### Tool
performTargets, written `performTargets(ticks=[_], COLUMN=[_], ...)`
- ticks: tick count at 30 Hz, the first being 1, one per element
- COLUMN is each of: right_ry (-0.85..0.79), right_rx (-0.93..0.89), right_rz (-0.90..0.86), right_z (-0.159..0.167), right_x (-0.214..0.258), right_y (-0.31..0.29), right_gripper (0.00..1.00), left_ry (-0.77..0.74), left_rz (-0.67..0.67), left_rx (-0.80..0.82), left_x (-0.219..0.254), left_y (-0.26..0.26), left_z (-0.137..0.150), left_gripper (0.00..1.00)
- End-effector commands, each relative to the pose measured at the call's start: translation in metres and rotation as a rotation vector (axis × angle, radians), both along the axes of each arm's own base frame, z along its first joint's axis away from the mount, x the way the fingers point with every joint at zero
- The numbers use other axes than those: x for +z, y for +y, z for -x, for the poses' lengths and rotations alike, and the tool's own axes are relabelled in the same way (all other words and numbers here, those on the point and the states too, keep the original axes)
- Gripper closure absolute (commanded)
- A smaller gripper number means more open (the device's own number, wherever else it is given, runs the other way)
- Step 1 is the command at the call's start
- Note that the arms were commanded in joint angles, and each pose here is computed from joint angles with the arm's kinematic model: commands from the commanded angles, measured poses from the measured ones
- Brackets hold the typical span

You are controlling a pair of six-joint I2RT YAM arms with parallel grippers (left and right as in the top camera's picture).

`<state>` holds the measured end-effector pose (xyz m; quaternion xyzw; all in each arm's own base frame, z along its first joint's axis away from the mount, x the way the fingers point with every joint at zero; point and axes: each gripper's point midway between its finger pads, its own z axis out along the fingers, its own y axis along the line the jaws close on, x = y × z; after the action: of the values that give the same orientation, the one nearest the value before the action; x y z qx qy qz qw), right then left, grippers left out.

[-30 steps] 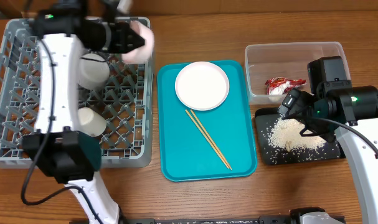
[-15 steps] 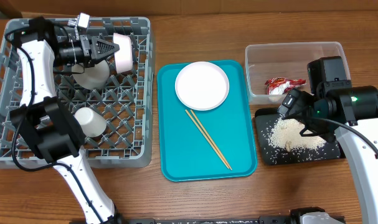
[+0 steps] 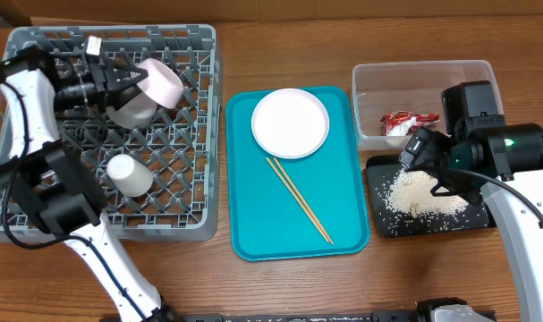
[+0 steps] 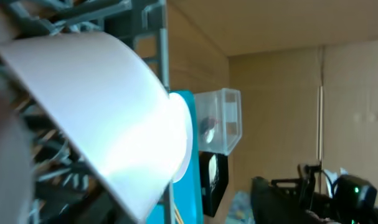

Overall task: Sort waste into correct bins and load items into the dishwasher
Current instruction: 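Place the pink bowl into the dish rack and release, then move the left gripper to the wooden chopsticks on the tray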

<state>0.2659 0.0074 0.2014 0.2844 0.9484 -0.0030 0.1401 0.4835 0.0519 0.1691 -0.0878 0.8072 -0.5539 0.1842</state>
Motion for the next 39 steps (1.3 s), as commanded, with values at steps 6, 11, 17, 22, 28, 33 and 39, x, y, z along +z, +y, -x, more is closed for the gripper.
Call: performTargets(ticks=[6, 11, 17, 22, 28, 33, 39], right_ry=[-0.018, -0.019, -0.034, -0.094, -0.165, -0.16, -0.157], right_rx=[-0.002, -0.002, -0.002, 0.076, 0.363, 0.374, 0.395], right_rz=[0.009, 0.009, 0.008, -0.01, -0.119, -0.117, -0.109], right_z=[-0.002, -0.002, -0.006, -0.021, -0.035, -0.034, -0.033], right_x=[0.004, 0.004, 0.005, 0.01, 0.018, 0.017, 0.017], right_y=[-0.002, -0.002, -0.002, 0.006, 0.041, 0.041, 0.041], right_gripper=[0.0, 0.0, 0.0, 0.0, 0.0, 0.0, 0.0], left_ry=[-0.09, -0.016, 0.017, 0.21, 0.339, 0.355, 0.315], left_rz=[-0.23, -0.591, -0.72, -0.889, -0.943, -0.956, -0.984], left_rx=[0.011, 0.13, 0.296, 0.469, 0.369, 0.358, 0.311], left_x=[0.036, 0.066, 0.118, 0.135, 0.128, 0.126, 0.131], left_y=[0.017, 0.048, 0.058, 0.067, 0.038, 0.027, 0.004], left_z=[0.012, 0.034, 0.063, 0.111, 0.151, 0.151, 0.151], left_gripper=[0.0, 0.0, 0.0, 0.0, 0.0, 0.0, 0.0])
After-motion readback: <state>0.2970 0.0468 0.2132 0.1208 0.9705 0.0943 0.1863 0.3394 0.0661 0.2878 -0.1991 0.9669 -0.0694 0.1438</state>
